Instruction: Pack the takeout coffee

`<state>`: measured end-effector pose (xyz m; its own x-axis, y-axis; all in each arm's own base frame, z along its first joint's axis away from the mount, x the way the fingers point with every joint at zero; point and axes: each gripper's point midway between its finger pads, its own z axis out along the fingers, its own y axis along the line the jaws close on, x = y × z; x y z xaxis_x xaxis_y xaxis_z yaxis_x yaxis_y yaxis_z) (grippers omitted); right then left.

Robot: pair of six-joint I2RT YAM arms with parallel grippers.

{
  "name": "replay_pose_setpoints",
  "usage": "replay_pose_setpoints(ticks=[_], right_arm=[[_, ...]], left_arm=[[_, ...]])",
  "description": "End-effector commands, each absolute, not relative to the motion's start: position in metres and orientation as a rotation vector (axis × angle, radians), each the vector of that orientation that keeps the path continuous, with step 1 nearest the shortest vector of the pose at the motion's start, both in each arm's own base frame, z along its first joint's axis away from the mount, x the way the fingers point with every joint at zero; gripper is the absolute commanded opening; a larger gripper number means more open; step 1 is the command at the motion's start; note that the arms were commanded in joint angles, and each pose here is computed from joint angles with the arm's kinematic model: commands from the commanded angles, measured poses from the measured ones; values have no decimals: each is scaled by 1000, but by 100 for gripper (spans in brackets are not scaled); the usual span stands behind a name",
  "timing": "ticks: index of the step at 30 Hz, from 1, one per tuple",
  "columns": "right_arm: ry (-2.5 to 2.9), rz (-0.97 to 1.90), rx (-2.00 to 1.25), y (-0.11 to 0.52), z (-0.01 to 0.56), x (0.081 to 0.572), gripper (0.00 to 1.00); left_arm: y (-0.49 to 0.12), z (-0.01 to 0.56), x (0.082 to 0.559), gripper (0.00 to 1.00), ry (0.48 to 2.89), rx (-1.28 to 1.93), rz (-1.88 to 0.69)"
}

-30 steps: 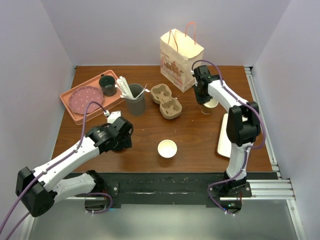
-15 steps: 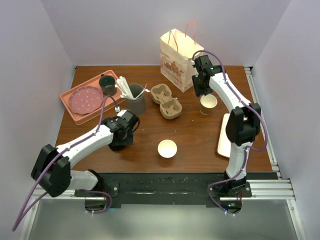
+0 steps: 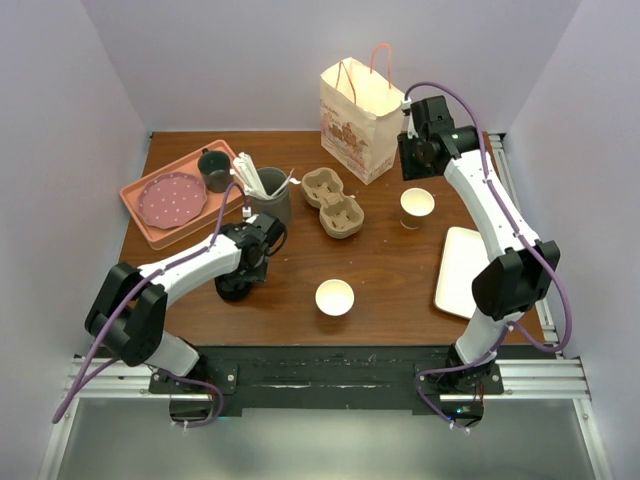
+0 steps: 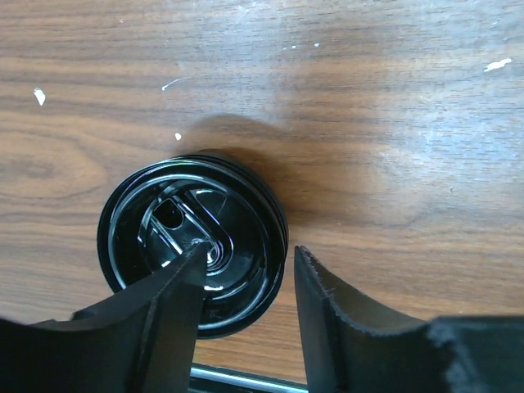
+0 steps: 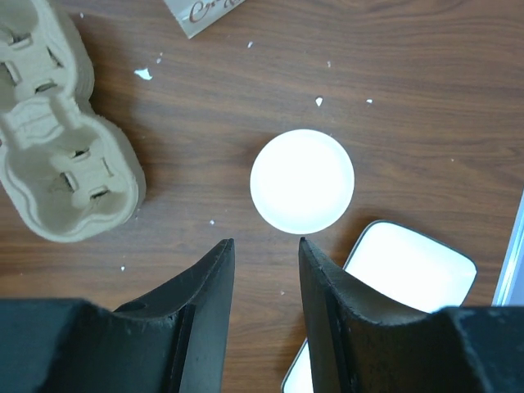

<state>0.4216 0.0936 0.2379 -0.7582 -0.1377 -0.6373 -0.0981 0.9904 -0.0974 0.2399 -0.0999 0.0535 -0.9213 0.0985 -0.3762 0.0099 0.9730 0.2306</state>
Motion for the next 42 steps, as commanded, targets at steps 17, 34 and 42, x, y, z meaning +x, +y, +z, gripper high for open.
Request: replay_pose_setpoints(ticks=[17, 34, 42], right_arm=[[2450, 12, -165, 105, 235, 413, 41], [2425, 242, -204, 134, 247, 400, 41], [1606, 847, -834, 232, 313, 318, 52]], left_arm=[[-115, 65, 261, 0, 2689, 110, 243], [-136, 119, 271, 0, 2662, 94, 101], [-192, 190, 255, 0, 2613, 208, -393]])
